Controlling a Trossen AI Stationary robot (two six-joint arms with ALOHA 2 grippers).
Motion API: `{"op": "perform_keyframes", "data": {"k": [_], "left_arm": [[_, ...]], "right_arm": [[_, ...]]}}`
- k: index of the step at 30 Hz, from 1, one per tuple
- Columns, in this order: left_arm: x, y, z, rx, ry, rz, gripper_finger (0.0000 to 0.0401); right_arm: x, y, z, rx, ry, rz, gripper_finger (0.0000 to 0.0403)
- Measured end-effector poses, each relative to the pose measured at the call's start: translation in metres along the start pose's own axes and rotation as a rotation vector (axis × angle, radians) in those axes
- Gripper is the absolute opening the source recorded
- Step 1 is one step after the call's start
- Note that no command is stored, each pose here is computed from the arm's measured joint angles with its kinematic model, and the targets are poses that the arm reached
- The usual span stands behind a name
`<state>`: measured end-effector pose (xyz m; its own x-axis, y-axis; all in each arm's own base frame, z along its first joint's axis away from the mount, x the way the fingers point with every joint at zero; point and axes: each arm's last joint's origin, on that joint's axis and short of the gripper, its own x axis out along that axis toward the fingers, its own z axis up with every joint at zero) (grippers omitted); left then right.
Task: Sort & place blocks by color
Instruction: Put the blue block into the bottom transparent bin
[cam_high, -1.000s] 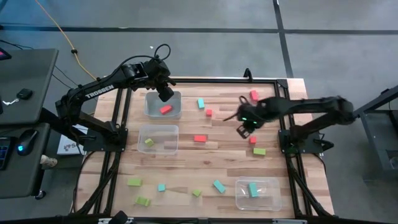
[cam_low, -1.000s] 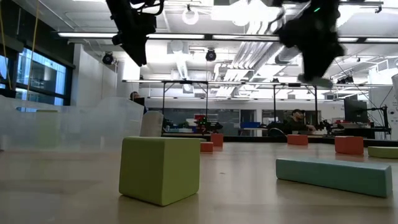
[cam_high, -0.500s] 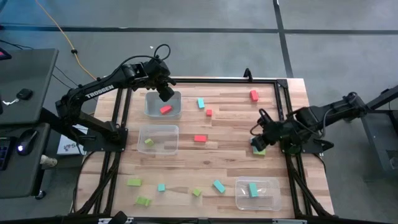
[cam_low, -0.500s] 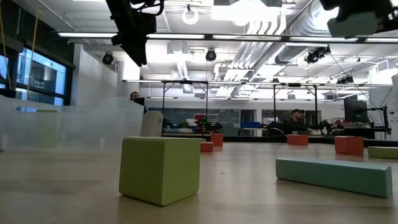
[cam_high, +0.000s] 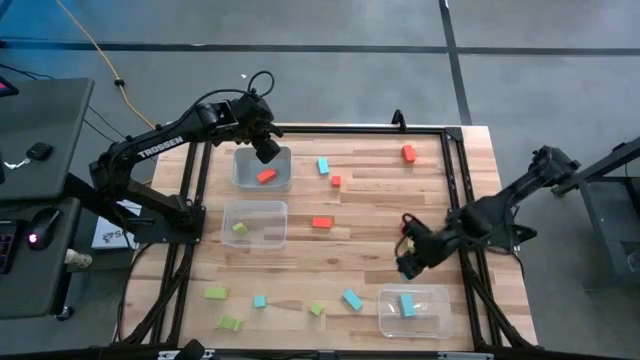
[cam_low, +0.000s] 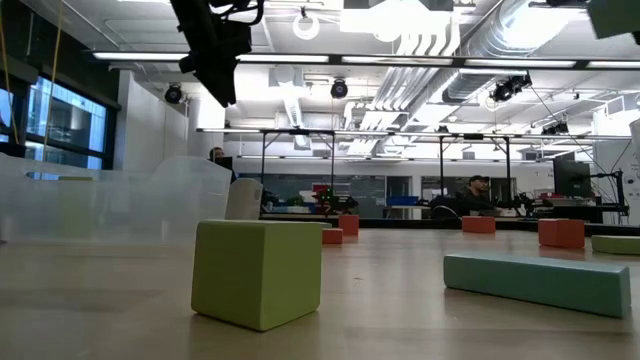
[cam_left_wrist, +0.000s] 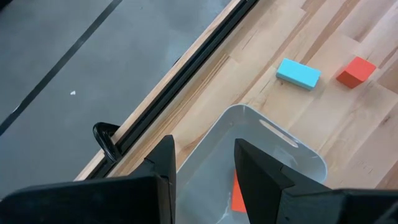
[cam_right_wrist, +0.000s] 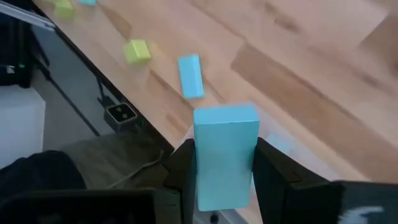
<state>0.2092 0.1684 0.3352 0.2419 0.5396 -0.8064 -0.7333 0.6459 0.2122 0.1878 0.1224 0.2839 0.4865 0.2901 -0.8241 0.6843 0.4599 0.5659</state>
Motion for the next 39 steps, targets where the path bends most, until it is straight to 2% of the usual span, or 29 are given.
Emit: {"op": "perform_keyframes", "data": {"k": [8, 15, 22, 39], "left_arm": [[0.000, 0.000, 0.000, 0.000, 0.000, 0.000, 0.0097], [0.000, 0.000, 0.000, 0.000, 0.000, 0.000, 0.0097], [0.000, 0.000, 0.000, 0.000, 0.000, 0.000, 0.0097], [0.000, 0.000, 0.000, 0.000, 0.000, -0.001, 0.0097]], "right_arm": [[0.035, 0.012, -0.017, 0.093, 0.099, -0.029, 0.0096], [0.059, 0.016, -0.029, 0.185, 0.115, -0.064, 0.0096], [0.080, 0.019, -0.041, 0.223, 0.166, -0.080, 0.0096], [0.113, 0.011, -0.052, 0.357, 0.143, -0.205, 0.0096]]}}
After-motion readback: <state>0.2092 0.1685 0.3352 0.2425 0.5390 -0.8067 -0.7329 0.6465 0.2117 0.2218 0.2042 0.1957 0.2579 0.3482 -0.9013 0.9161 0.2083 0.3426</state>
